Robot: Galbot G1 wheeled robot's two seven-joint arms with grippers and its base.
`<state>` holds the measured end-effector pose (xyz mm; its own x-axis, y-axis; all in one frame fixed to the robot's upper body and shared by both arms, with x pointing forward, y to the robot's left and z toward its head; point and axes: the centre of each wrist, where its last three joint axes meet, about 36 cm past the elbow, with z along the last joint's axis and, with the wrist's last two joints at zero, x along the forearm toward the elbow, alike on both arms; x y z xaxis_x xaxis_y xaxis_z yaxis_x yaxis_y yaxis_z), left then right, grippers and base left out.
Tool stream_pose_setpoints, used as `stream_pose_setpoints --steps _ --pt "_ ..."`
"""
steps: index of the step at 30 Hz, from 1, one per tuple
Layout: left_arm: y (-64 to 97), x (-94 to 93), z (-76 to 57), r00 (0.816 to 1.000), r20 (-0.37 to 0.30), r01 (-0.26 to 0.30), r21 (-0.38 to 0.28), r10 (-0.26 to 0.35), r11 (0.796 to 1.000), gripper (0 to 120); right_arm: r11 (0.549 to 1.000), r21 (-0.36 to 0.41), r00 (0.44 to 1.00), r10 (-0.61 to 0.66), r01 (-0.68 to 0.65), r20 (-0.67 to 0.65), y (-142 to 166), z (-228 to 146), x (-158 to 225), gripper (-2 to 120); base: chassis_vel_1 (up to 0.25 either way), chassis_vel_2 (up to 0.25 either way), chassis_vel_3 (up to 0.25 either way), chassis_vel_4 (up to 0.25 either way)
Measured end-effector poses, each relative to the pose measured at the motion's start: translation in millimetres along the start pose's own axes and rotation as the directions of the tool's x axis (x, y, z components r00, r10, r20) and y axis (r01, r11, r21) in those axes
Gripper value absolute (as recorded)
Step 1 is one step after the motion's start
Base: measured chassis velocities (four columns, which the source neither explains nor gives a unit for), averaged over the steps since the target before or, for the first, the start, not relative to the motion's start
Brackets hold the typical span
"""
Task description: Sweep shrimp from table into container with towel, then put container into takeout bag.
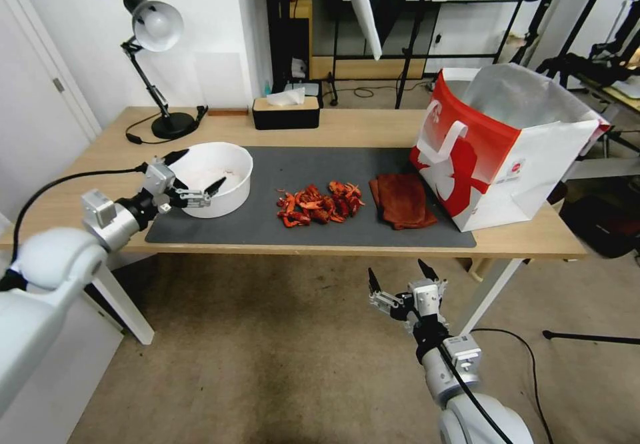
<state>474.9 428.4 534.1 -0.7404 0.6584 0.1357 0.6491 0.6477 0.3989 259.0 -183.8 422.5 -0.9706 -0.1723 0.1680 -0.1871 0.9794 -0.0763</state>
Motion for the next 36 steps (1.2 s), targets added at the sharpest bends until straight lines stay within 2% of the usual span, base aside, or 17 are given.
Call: stream_pose_setpoints --steps 1,4,6,9,10,12,13,16,17,21,22,25,26,28,30,31,36 --pt "0.0 0.0 0.0 1.0 0.0 0.0 0.0 0.0 1.0 100 1.0 0.0 1.0 0.0 0.0 0.0 0.0 0.0 0.0 100 0.0 0.0 0.0 0.0" --pt "17.7 -3.1 -2.2 0.992 -0.07 -0.116 -0.09 0.11 0.989 100 1.0 0.001 1.0 -0.004 0.004 0.005 0.9 2.5 -0.2 100 0.0 0.0 0.0 0.0" --pt "22.6 -4.0 -1.8 0.987 -0.095 -0.143 -0.117 0.132 0.983 100 1.0 0.001 1.0 -0.006 0.006 0.005 1.1 3.0 -0.3 100 0.0 0.0 0.0 0.0" --pt "45.9 -8.2 -6.0 0.96 -0.192 -0.246 -0.229 0.204 0.942 100 1.0 0.011 1.0 -0.02 0.02 0.007 1.7 5.2 -0.7 100 0.0 0.0 0.0 0.0" --pt "45.9 -8.2 -6.0 0.96 -0.192 -0.246 -0.229 0.204 0.942 100 1.0 0.011 1.0 -0.02 0.02 0.007 1.7 5.2 -0.7 100 0.0 0.0 0.0 0.0" --pt "57.0 -9.9 -8.9 0.947 -0.237 -0.282 -0.284 0.218 0.917 100 1.0 0.013 1.0 -0.023 0.022 0.007 1.9 5.8 -0.5 100 0.0 0.0 0.0 0.0" --pt "57.0 -9.9 -8.9 0.947 -0.237 -0.282 -0.284 0.218 0.917 100 1.0 0.013 1.0 -0.023 0.022 0.007 1.9 5.8 -0.5 100 0.0 0.0 0.0 0.0" --pt "72.0 -15.9 -10.5 0.923 -0.305 -0.335 -0.344 0.233 0.877 100 1.0 0.017 1.0 -0.024 0.023 0.007 1.8 7.1 -0.2 100 0.0 0.0 0.0 0.0" --pt "72.0 -15.9 -10.5 0.923 -0.305 -0.335 -0.344 0.233 0.877 100 1.0 0.017 1.0 -0.024 0.023 0.007 1.8 7.1 -0.2 100 0.0 0.0 0.0 0.0" --pt "84.4 -29.8 -7.2 0.882 -0.38 -0.419 -0.359 0.28 0.834 100 0.999 0.031 0.999 -0.034 0.034 0.018 0.1 10.5 -0.5 100 0.0 0.0 0.0 0.0" --pt "84.4 -29.8 -7.2 0.882 -0.38 -0.419 -0.359 0.28 0.834 100 0.999 0.031 0.999 -0.034 0.034 0.018 0.1 10.5 -0.5 100 0.0 0.0 0.0 0.0" --pt "91.0 -42.3 -6.7 0.852 -0.422 -0.472 -0.362 0.31 0.804 100 0.999 0.032 0.999 -0.037 0.037 0.016 0.4 11.8 0.1 100 0.0 0.0 0.0 0.0" --pt "91.0 -42.3 -6.7 0.852 -0.422 -0.472 -0.362 0.31 0.804 100 0.999 0.032 0.999 -0.037 0.037 0.016 0.4 11.8 0.1 100 0.0 0.0 0.0 0.0" --pt "97.8 -49.6 -9.4 0.827 -0.455 -0.512 -0.366 0.331 0.777 98 0.999 0.033 0.999 -0.037 0.037 0.014 0.6 12.4 0.7 100 0.0 0.0 0.0 0.0" --pt "105.6 -54.7 -13.9 0.808 -0.482 -0.539 -0.375 0.339 0.754 93 0.999 0.033 0.999 -0.037 0.037 0.015 0.5 12.6 0.9 100 0.0 0.0 0.0 0.0" --pt "105.6 -54.7 -13.9 0.808 -0.482 -0.539 -0.375 0.339 0.754 93 0.999 0.033 0.999 -0.037 0.037 0.015 0.5 12.6 0.9 100 0.0 0.0 0.0 0.0" --pt "116.0 -59.9 -20.8 0.784 -0.512 -0.574 -0.379 0.352 0.726 74 0.999 0.035 0.999 -0.036 0.035 0.015 0.0 13.9 1.5 100 0.0 0.0 0.0 0.0"
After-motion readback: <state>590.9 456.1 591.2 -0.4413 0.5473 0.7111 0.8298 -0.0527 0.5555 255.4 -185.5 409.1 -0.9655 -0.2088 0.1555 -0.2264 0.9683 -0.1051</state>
